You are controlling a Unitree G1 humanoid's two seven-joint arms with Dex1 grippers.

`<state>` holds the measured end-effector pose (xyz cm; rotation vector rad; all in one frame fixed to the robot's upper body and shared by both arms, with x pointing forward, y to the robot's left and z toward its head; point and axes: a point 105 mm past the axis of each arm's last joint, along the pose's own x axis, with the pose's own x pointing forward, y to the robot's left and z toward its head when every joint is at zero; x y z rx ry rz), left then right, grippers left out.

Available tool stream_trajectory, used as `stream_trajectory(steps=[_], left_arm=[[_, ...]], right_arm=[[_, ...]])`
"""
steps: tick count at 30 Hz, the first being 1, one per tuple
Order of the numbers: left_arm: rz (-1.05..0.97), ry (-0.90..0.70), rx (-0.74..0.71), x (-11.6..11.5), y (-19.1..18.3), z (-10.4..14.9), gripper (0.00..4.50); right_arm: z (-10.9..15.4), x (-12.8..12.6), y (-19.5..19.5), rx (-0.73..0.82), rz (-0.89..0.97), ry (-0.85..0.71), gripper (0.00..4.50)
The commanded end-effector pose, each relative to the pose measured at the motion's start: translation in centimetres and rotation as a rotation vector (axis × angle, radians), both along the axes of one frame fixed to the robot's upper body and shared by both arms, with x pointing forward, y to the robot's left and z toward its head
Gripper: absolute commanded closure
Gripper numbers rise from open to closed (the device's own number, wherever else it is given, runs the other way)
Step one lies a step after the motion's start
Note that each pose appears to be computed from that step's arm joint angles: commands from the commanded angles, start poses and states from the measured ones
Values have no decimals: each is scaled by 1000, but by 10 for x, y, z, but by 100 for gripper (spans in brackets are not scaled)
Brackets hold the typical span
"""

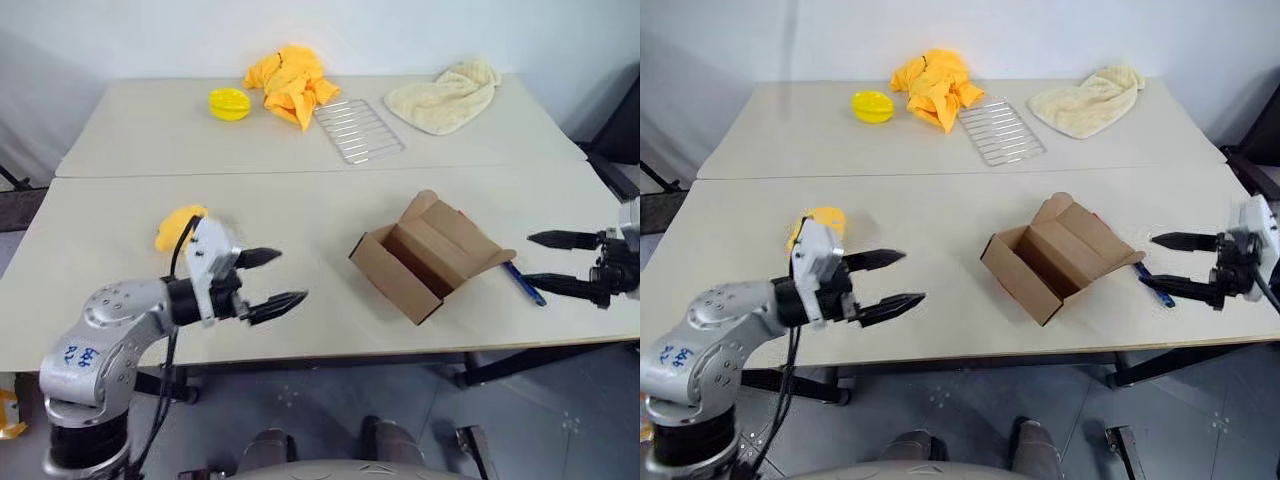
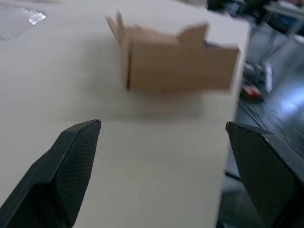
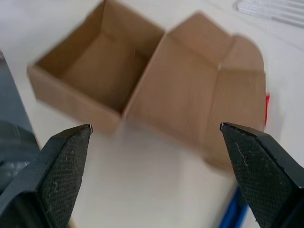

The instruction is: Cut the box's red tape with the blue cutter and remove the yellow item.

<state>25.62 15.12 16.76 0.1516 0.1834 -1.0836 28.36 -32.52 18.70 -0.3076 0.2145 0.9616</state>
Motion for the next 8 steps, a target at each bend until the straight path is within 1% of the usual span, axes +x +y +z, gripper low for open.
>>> stream_trajectory(steps=[1, 3, 5, 8], left_arm=[[-36, -17, 10, -2, 20, -8, 2], [-29, 16, 30, -1, 30, -19, 2], [-28, 25, 26, 1, 33, -23, 2], [-31, 5, 24, 11, 32, -27, 2]], right_arm=[[5, -10, -20, -54, -68, -67, 0], [-3, -13, -28, -52, -129, -72, 0], [-9, -16, -32, -16, -188, -91, 0], [-12, -10, -31, 62, -311, -155, 0]])
